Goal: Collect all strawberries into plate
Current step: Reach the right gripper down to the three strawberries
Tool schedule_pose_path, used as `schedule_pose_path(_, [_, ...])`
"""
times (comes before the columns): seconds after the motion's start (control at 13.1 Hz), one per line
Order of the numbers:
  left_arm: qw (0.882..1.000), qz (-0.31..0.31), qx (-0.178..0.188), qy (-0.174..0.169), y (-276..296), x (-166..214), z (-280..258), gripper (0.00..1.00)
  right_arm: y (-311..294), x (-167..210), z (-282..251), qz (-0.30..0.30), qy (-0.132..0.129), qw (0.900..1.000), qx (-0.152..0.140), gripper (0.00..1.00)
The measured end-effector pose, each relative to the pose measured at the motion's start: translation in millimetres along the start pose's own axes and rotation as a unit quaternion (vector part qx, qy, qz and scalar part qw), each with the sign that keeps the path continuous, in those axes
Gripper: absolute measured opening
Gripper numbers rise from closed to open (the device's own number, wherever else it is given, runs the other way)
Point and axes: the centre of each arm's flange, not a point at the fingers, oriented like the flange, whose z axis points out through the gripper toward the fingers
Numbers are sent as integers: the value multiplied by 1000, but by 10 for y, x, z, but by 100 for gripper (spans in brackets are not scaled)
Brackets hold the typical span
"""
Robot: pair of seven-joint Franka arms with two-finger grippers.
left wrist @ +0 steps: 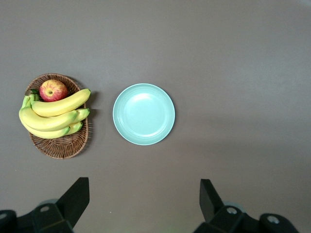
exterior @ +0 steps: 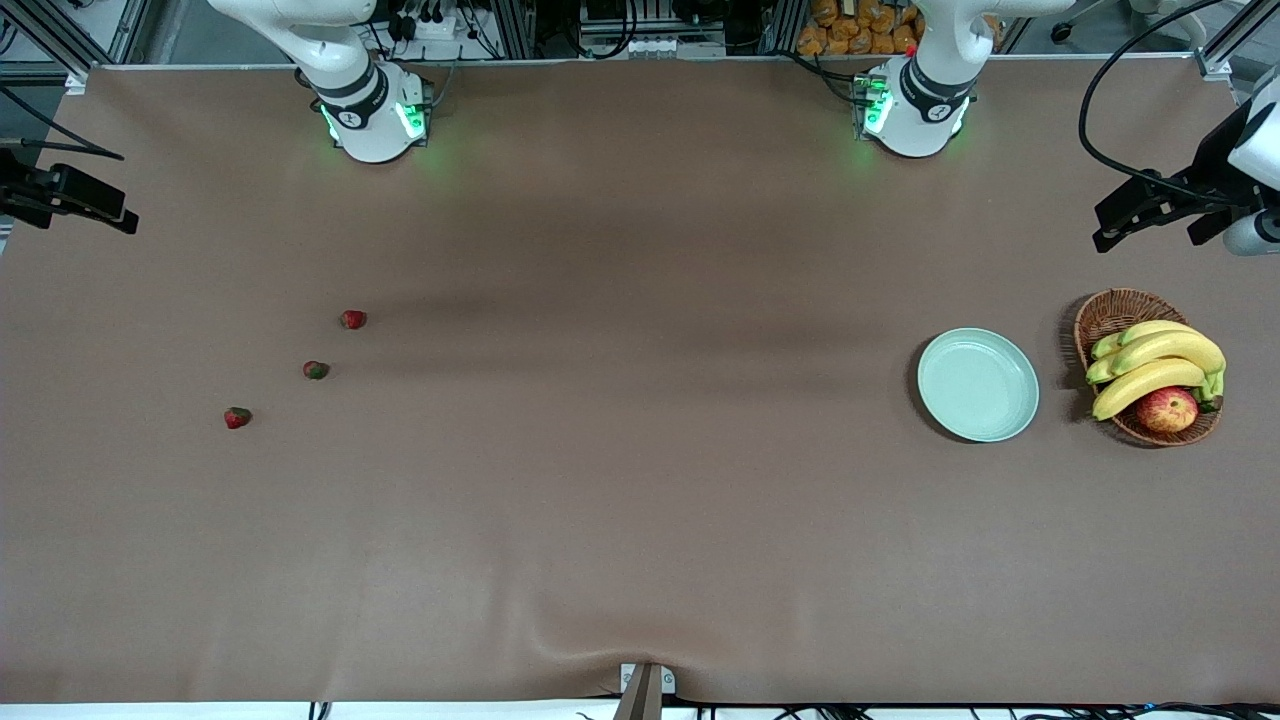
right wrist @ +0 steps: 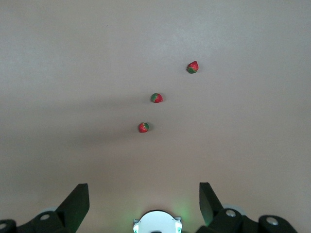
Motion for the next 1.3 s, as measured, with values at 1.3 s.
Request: schedule_pose_path(1.3, [1000,-16,2,-19,-182,-46,-32,100,158,1104,2528,13,-94,996,2,100])
